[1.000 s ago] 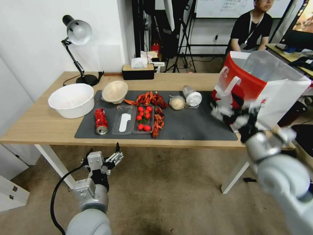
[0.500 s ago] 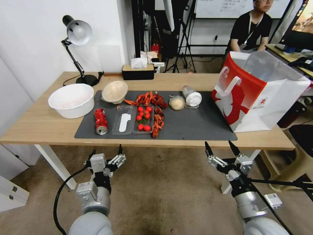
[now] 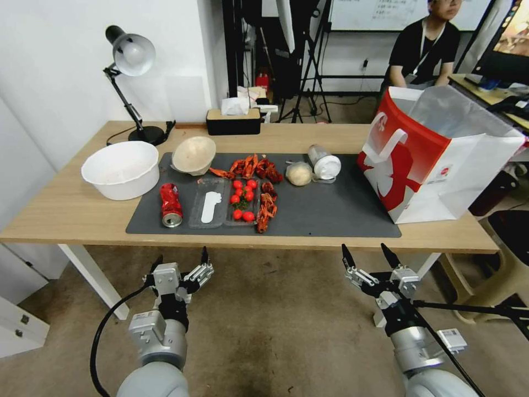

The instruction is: Pick up the trash from the table and place it into the takeout bag.

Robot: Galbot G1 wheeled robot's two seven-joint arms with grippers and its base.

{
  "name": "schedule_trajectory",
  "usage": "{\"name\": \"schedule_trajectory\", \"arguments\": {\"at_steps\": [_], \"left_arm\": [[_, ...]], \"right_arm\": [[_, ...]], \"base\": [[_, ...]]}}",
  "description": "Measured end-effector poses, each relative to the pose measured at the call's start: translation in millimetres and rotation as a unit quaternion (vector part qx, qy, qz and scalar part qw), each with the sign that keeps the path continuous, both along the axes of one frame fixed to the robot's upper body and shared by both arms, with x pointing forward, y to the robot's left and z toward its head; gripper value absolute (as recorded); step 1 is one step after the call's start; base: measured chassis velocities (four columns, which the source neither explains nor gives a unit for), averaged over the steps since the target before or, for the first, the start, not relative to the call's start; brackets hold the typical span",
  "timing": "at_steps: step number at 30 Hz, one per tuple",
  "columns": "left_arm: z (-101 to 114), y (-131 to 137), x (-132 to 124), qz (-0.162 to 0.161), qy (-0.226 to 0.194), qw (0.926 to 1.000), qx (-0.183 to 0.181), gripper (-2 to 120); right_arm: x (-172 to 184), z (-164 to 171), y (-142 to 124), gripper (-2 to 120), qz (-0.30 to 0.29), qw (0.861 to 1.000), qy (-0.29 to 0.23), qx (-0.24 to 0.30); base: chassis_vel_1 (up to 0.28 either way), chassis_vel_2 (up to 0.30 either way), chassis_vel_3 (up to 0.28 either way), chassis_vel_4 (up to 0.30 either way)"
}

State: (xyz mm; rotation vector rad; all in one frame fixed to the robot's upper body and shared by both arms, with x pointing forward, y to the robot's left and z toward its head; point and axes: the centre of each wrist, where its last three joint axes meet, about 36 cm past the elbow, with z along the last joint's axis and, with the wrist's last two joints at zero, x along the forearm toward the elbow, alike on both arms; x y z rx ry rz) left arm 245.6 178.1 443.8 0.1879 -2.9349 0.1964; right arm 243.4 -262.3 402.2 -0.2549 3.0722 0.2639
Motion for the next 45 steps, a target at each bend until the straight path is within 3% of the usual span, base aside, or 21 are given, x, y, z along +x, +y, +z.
{"name": "schedule_trajectory", "arguments": {"at_steps": [20,23,31,41,45], "left_arm": [[-2,0,-4,-0.002,-0.003,1.0,-0.001,100],[-2,0,-4,-0.002,-0.003,1.0,-0.002,100],[0,-1,-8,-0.002,-0.001,1.0,0.0,100],[2,1,-7,0.001,-0.004,1.0,0.003,100],[2,1,-7,0.002,-0.003,1.0,0.004,100]], "right_arm": [[12,-4,7,100,0.009,1.0,0.009,-0.001],[28,0,8,100,0.021,1.0,0.007,-0.009],[112,25,10,100,0.058,0.998,-0.009,-0.026],[205,47,50,100,0.045,0.996,0.041,-0.065],[226,55,61,100,0.043,0.993,0.073,-0.078]], "base": [[0.0,0.0,0.0,0.0],[0.0,0.0,0.0,0.0],[0.0,0.0,0.0,0.0],[0.0,0.0,0.0,0.0],[0.0,0.0,0.0,0.0]]}}
